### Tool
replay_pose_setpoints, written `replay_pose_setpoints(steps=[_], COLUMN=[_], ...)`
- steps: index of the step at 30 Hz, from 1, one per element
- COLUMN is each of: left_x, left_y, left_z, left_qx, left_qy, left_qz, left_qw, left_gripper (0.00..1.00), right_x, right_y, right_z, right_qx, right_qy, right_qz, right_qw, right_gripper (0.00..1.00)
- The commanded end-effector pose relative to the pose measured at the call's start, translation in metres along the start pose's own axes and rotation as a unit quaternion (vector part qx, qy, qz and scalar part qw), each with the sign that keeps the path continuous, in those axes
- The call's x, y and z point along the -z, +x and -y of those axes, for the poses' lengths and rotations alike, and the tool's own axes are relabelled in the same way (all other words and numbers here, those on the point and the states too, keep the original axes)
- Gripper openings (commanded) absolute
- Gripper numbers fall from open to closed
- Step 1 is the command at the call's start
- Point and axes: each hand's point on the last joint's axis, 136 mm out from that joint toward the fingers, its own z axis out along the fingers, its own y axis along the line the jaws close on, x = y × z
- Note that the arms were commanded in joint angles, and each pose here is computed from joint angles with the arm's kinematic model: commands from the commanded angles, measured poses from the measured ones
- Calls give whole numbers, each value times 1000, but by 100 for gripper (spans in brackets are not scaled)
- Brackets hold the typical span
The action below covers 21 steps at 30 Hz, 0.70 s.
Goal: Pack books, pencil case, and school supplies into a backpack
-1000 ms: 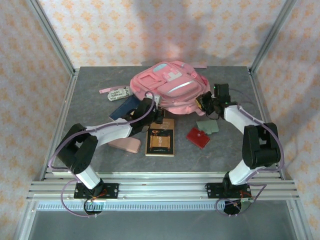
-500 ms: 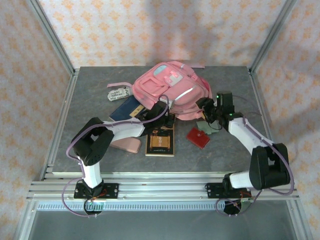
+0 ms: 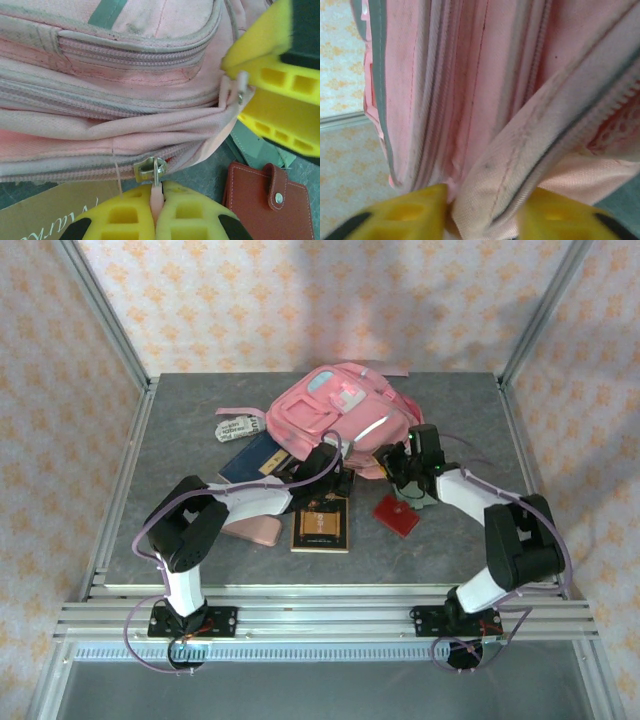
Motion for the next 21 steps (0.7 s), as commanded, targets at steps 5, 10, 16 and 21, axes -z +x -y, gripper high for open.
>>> replay_pose_setpoints(steps=[5, 10, 16, 21], left_x=[13, 25, 38, 28], left_y=[-9, -13, -23, -32], left_z=[-4, -62, -123, -117], left_qx=[-3, 47, 77, 74], left_qy=[-6, -48, -112, -97], left_qz=[23, 33, 47, 44], left_qw=[1000, 997, 990, 992], left_gripper=[0, 0, 0, 0], right_x=[-8, 11, 30, 32], right_y=[-26, -46, -62, -68], right_z=[-13, -5, 0, -5], right_qx=[3, -11, -19, -13], right_qy=[-17, -20, -20, -21], right_qz=[41, 79, 114, 121], right_qw=[999, 997, 993, 992], right_gripper=[0, 0, 0, 0])
